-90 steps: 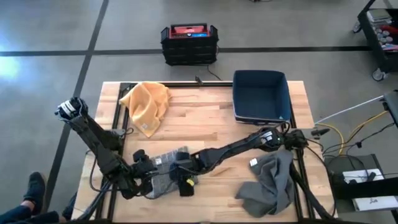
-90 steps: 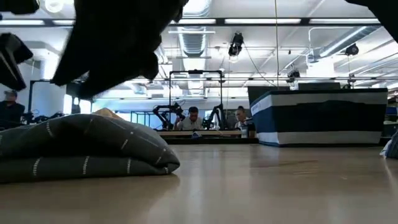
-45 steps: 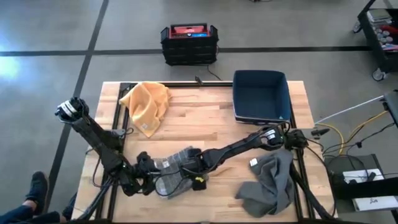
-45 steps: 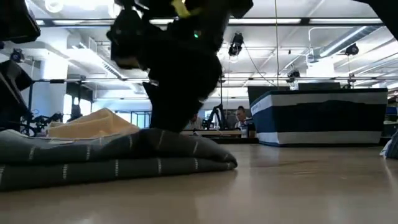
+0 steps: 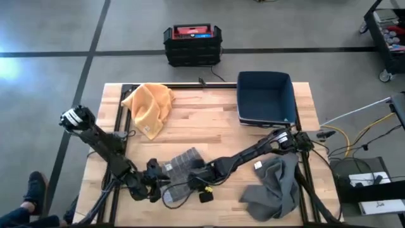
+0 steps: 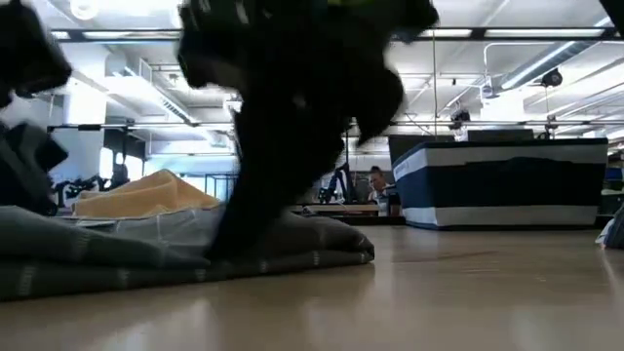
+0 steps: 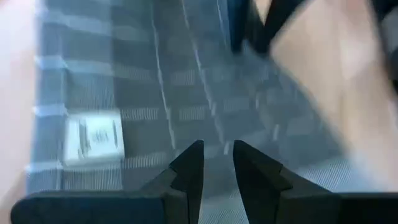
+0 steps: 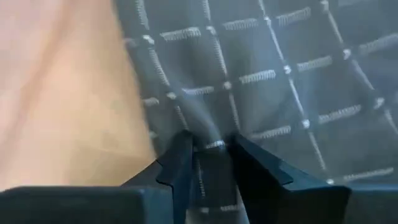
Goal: Fold towel
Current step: Fold the gray patterned kitchen towel
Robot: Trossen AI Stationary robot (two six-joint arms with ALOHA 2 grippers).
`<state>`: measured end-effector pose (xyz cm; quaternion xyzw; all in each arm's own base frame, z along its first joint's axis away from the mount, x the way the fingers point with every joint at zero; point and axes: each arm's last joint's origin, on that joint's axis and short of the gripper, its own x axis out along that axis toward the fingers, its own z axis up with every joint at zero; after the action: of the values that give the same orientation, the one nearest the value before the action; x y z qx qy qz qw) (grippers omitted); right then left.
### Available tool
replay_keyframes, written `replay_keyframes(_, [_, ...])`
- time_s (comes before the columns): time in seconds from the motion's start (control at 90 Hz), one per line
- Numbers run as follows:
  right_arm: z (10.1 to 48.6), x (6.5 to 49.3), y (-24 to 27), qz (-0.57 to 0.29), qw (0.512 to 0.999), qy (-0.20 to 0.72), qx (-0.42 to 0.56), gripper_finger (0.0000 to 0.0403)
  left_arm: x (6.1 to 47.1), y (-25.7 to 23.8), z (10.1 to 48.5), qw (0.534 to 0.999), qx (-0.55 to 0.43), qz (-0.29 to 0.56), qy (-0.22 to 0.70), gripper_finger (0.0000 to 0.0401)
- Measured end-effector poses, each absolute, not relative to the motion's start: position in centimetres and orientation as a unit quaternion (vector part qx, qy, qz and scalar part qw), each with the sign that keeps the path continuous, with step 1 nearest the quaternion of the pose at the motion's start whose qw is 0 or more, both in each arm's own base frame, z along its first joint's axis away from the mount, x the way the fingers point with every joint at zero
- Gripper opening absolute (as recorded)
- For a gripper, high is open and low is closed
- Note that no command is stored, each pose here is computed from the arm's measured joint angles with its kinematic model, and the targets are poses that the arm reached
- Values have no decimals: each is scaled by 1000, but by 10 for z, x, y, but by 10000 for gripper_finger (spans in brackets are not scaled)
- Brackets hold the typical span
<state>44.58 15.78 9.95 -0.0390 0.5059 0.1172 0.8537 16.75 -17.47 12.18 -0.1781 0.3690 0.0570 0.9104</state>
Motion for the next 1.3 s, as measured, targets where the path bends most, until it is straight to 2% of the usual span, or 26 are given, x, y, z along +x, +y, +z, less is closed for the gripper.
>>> replay_keyframes(0.122, [95, 439, 158, 114, 855, 504, -38, 74, 167, -178, 108, 900, -182, 63, 390, 74])
replay_keyframes(0.233, [106, 437, 158, 121, 859, 496, -37, 61, 166, -178, 103, 897, -183, 73, 396, 74])
replay_keyframes(0.422, [170, 429, 152, 144, 880, 448, -62, 46, 166, -178, 117, 902, -188, 55, 386, 74])
replay_keyframes(0.511, [184, 420, 142, 131, 885, 443, -65, 40, 165, -177, 128, 902, -202, 41, 378, 74])
replay_keyframes(0.578, [179, 414, 134, 117, 885, 446, -62, 36, 166, -178, 137, 907, -216, 37, 360, 74])
replay_keyframes(0.778, [146, 415, 123, 101, 922, 372, -36, 22, 170, -175, 144, 918, -210, 46, 334, 74])
replay_keyframes(0.889, [117, 414, 111, 74, 911, 402, -43, 11, 171, -174, 144, 918, -213, 49, 332, 74])
replay_keyframes(1.0, [105, 407, 101, 29, 895, 443, -48, 2, 171, -175, 145, 917, -219, 49, 331, 74])
replay_keyframes(1.3, [103, 364, 84, -134, 789, 596, -68, 1, 172, -175, 146, 916, -224, 49, 329, 74])
